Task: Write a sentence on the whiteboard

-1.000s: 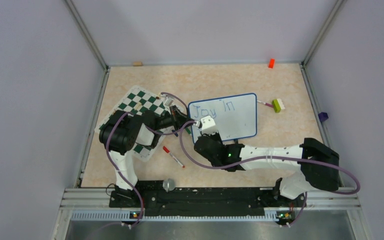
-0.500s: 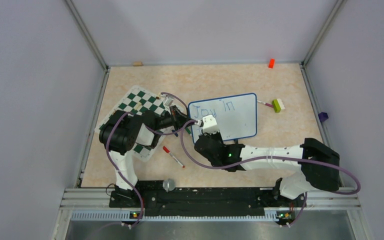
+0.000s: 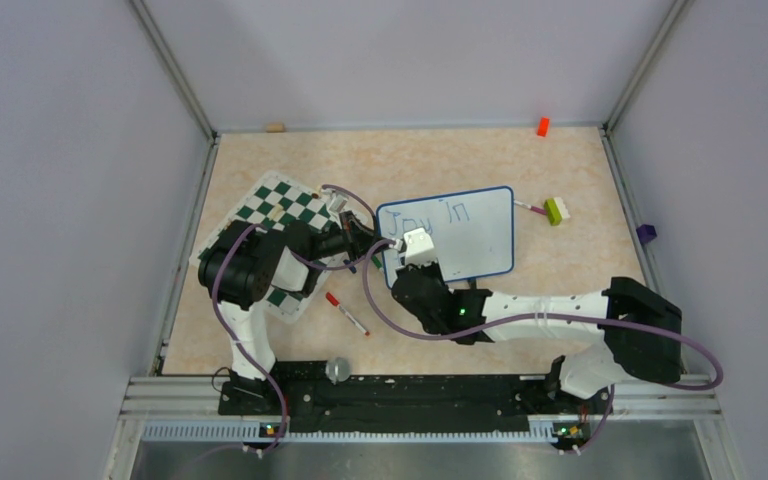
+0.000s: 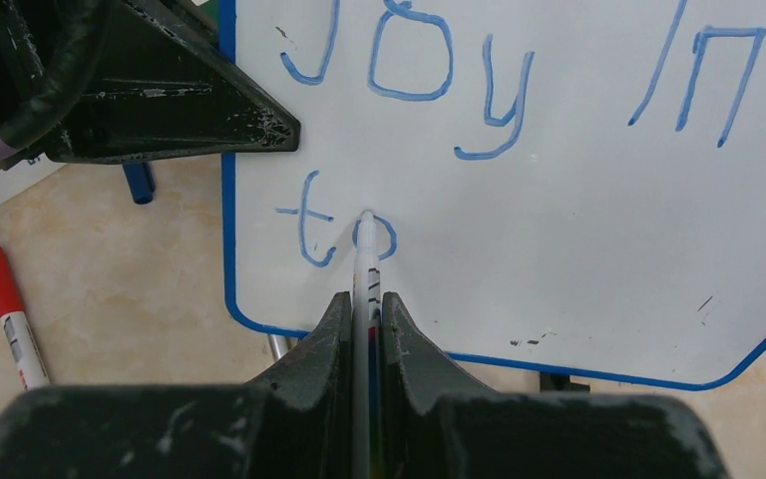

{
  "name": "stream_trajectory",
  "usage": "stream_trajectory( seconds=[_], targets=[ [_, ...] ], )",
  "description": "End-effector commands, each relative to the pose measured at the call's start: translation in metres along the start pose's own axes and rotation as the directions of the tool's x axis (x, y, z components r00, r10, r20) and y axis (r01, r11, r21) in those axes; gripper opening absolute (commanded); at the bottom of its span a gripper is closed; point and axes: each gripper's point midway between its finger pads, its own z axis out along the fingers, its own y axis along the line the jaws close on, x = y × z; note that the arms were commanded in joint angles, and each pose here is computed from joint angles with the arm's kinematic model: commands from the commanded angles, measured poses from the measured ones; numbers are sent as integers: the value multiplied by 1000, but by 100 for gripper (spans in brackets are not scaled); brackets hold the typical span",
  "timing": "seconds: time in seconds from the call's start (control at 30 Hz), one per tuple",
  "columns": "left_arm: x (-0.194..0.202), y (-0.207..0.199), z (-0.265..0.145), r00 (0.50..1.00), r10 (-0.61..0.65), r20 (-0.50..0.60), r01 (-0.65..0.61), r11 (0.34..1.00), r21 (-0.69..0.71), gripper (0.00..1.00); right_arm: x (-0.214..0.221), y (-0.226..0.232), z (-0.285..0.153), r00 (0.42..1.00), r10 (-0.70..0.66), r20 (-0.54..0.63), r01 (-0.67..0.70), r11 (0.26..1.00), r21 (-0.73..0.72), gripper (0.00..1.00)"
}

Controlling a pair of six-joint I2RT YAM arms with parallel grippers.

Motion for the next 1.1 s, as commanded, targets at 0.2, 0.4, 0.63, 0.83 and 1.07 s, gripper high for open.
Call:
stream_trajectory(
  seconds=[0.2, 0.4, 0.63, 0.83, 1.07],
  targets=[
    [3, -4, 1, 990, 140, -3, -139, 989, 49, 0, -13, 3, -1, 999, 31, 22, -30, 999, -29, 0],
    [3, -4, 1, 990, 139, -3, -139, 989, 49, 0, -15, -7, -11, 996, 70, 52, -68, 997, -44, 0],
    [3, -5, 1, 990, 140, -3, -139, 989, 50, 0, -18, -28, -22, 984, 144, 109, -142, 990, -26, 0],
    [2, -5, 1, 990, 141, -2, -141, 989, 50, 0, -20, -27, -17, 987, 128, 98, -128, 992, -6, 0],
    [3, -5, 1, 990, 141, -3, -140, 989, 50, 0, -18, -24, -10, 990, 120, 70, -119, 993, -20, 0]
  ],
)
